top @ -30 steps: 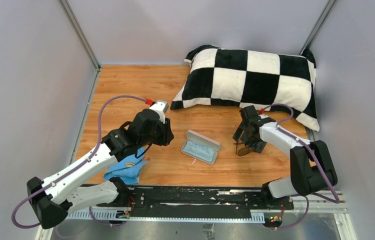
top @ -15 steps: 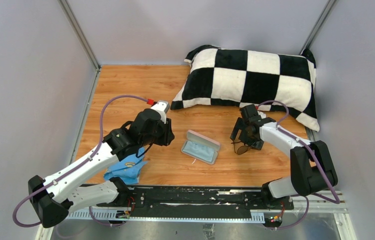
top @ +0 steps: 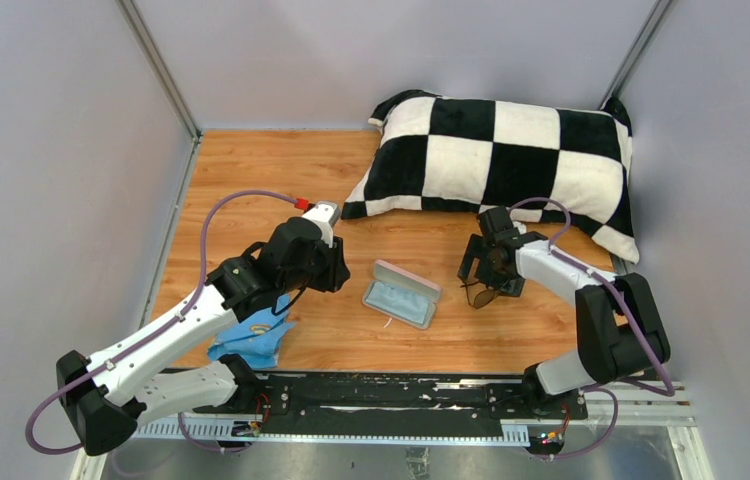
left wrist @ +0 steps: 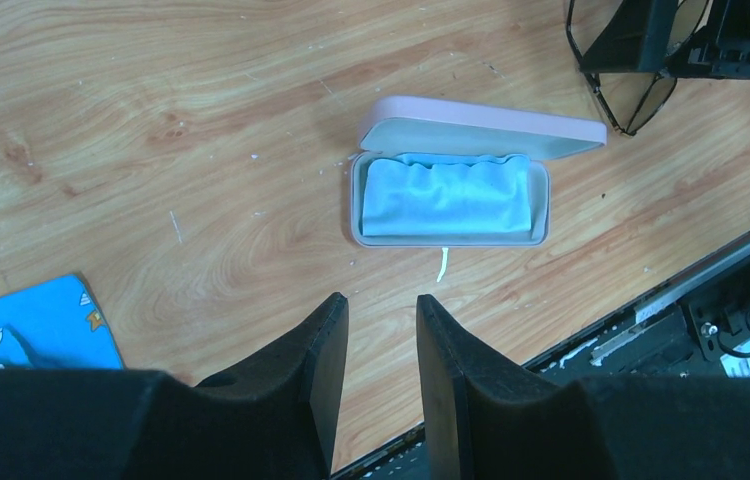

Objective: Organize the sunglasses
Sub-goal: Fold the sunglasses at the center of the board.

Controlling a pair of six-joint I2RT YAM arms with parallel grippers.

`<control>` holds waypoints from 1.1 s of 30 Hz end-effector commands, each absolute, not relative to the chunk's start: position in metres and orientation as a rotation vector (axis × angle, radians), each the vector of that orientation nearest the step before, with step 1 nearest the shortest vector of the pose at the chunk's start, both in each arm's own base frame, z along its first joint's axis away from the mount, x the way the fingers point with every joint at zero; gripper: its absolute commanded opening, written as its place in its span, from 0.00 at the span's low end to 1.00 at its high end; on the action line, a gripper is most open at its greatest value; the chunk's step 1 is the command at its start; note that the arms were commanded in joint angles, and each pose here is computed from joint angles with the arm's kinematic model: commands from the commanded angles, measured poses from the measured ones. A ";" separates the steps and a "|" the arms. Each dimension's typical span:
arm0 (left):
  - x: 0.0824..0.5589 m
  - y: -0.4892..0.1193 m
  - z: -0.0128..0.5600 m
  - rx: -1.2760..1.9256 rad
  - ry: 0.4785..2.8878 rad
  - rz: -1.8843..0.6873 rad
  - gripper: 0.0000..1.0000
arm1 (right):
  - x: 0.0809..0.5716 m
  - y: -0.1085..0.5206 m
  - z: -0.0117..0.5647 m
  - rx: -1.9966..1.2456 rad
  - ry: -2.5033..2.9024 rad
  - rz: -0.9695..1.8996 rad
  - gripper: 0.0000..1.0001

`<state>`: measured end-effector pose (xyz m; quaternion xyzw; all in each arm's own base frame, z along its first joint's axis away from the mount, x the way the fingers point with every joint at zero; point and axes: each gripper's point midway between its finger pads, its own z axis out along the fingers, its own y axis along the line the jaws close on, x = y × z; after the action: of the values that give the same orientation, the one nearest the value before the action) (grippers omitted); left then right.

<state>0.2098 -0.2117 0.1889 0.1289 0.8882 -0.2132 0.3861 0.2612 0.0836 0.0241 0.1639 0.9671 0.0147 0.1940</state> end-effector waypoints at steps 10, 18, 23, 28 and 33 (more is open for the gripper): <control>0.211 -0.215 0.189 0.341 2.254 -0.563 0.36 | 0.239 0.087 0.047 0.398 2.680 0.108 1.00; 0.209 -0.217 0.192 0.349 2.250 -0.581 0.36 | 0.244 0.075 0.049 0.608 2.620 0.131 1.00; 0.208 -0.214 0.194 0.350 2.242 -0.579 0.36 | 0.246 0.066 0.041 0.801 2.599 0.097 1.00; 0.207 -0.214 0.193 0.347 2.240 -0.582 0.36 | 0.243 0.062 0.025 0.934 2.608 0.033 0.99; 0.206 -0.212 0.192 0.345 2.242 -0.581 0.36 | 0.245 0.057 0.016 0.976 2.607 -0.031 0.94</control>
<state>0.2066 -0.2143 0.1913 0.1332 0.8859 -0.2242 0.3835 0.2515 0.0718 0.0256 0.3075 0.9321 0.0269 0.1892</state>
